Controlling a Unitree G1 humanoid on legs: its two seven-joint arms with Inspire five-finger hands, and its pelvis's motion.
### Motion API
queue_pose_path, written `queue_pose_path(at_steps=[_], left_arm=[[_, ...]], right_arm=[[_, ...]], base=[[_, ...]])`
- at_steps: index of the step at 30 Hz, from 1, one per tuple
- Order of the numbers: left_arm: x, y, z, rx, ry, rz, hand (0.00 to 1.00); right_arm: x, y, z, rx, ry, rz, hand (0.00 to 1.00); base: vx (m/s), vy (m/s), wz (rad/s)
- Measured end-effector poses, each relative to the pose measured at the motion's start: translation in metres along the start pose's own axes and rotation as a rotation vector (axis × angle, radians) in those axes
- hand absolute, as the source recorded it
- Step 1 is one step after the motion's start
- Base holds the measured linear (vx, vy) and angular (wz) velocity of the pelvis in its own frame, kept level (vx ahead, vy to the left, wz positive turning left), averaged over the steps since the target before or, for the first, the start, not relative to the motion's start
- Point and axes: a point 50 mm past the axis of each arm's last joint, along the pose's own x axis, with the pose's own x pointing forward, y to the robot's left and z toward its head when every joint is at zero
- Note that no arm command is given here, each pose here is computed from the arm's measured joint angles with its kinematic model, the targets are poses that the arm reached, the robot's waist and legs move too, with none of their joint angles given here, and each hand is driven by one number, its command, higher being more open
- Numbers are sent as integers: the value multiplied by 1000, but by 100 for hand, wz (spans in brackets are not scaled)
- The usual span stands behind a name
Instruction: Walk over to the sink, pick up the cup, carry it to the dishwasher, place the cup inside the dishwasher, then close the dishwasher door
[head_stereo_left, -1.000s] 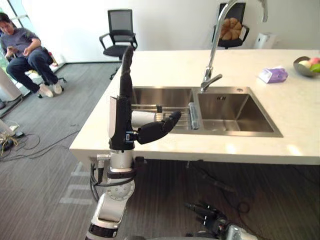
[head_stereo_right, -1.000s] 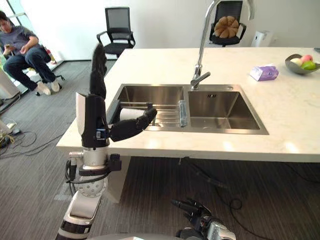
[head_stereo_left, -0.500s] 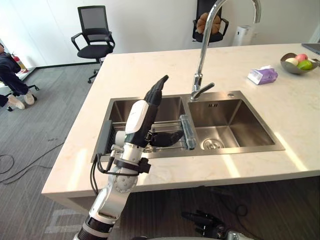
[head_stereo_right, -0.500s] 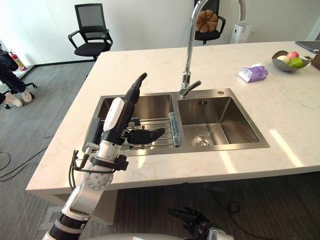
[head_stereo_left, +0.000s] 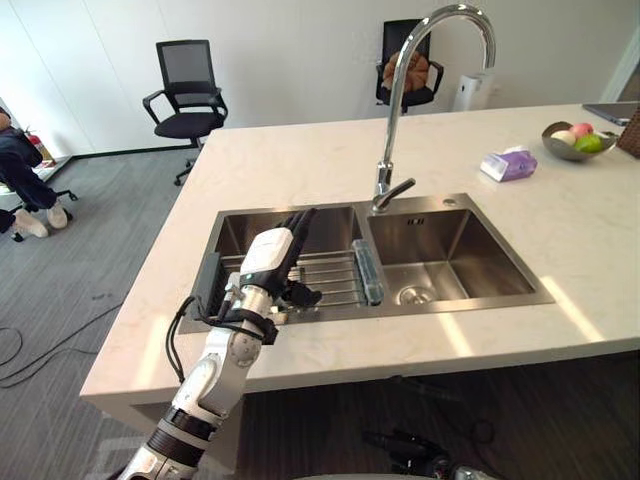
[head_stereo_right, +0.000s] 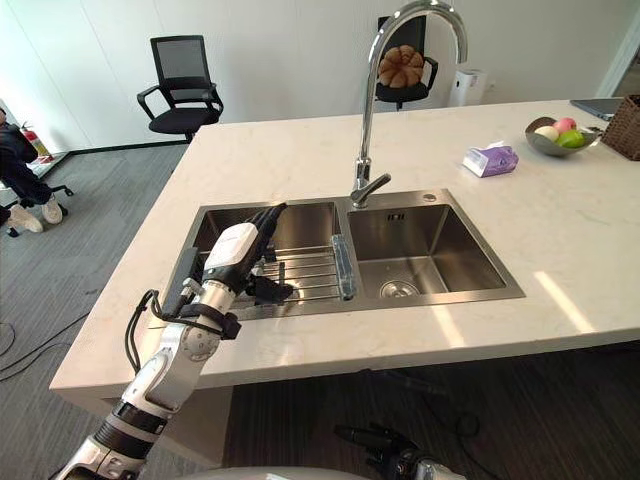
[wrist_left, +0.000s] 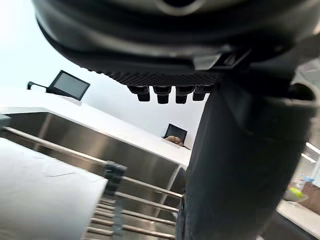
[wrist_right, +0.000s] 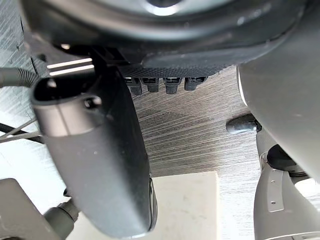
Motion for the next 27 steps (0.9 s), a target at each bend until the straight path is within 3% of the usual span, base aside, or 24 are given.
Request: queue_pose_path(at_steps=[5, 12, 27], left_arm=[[-1, 8, -33, 70, 103, -11, 100], [1, 26, -46, 184, 136, 25, 100], [-5, 27, -75, 306, 211, -170, 100]], right_arm=[[0, 1, 0, 0, 1, 2, 100], [0, 0, 0, 0, 4, 3, 100], [-2, -3, 0, 16, -5, 19, 100]], base=[[0, 0, 0], [0, 0, 0], [-20, -9, 0]])
